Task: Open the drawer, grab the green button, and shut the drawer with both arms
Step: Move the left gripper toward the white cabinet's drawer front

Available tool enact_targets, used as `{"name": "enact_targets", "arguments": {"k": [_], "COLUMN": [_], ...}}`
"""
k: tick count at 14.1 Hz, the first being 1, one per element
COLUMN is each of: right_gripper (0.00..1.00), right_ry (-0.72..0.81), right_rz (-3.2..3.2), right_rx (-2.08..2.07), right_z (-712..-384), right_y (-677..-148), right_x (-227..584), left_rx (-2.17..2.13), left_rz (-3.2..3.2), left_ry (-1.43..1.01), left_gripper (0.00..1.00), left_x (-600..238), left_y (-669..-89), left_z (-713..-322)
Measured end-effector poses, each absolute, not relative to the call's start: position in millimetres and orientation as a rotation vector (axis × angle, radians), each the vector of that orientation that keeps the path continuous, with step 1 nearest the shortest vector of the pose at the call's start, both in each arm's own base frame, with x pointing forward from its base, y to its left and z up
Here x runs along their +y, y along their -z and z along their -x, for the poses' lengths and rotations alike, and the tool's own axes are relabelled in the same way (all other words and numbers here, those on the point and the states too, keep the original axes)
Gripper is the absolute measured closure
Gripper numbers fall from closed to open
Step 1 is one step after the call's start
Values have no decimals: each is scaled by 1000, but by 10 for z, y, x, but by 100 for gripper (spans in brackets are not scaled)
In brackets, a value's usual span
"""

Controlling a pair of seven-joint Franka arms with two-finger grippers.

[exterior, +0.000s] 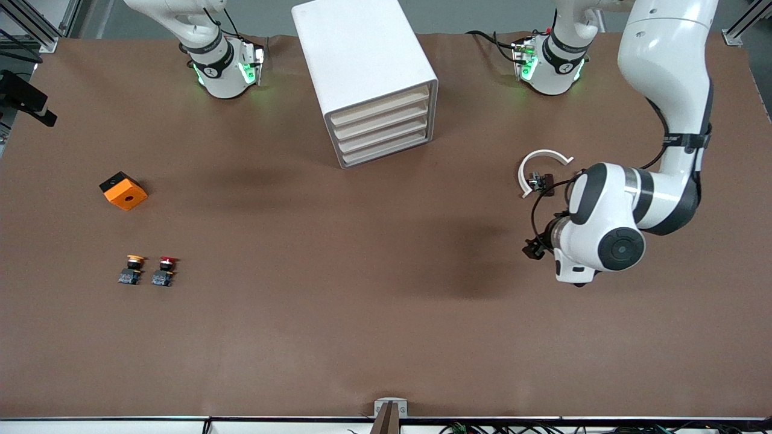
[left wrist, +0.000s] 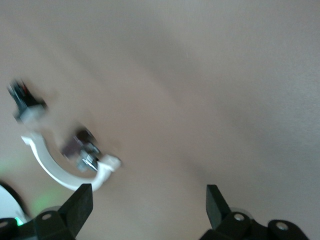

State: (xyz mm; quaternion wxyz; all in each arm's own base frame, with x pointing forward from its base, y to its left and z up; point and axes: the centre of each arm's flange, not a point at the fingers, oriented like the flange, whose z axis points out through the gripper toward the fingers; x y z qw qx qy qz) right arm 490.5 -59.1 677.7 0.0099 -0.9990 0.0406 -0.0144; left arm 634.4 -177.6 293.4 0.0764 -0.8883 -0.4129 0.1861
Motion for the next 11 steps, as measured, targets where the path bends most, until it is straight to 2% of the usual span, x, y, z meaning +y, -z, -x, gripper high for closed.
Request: {"name": "enact_targets", "arguments": {"k": [5, 11], "right_gripper": [0, 0], "right_ry": [52, 52], "right_rz": [3121, 3122], "right_rx": [107, 108], "right_z": [-4909, -4909], "right_y": [-6780, -6780], "right_x": [-595, -599], "left_rx": [-1719, -1886], "left_rz": [2363, 1862], "left_ry": [-787, -1169], "left_gripper": [0, 0], "left_x": [-2100, -2331], "left_y": [-2819, -2436], "left_z": [-6360, -6093]}}
